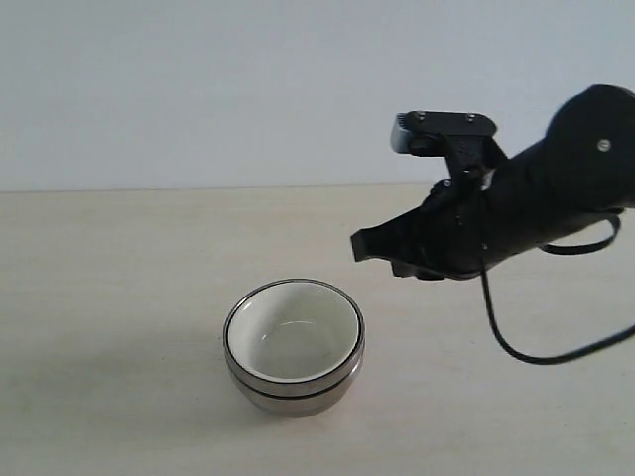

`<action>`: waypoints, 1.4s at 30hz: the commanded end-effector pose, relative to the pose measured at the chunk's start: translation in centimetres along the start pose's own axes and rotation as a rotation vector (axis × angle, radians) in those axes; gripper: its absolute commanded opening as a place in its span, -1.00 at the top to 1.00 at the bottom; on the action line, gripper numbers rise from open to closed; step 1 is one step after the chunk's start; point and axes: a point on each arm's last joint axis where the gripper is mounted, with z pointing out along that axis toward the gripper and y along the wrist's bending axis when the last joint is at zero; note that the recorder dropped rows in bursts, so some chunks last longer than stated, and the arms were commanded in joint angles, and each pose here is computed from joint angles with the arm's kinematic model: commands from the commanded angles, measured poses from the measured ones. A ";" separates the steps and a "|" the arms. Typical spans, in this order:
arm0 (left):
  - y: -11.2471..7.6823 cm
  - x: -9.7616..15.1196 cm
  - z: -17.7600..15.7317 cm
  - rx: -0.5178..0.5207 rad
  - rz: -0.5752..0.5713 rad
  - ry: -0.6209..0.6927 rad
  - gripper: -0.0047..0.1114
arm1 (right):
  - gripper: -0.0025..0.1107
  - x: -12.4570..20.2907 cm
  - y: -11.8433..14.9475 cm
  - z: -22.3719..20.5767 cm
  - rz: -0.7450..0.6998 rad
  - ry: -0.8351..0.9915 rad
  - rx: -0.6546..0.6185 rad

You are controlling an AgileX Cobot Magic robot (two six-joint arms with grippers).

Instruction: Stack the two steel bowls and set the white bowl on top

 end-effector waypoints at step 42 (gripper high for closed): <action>0.0 0.1 0.0 -0.001 -0.018 -0.006 0.85 | 0.96 15.0 -4.0 -11.5 0.213 -0.446 -0.004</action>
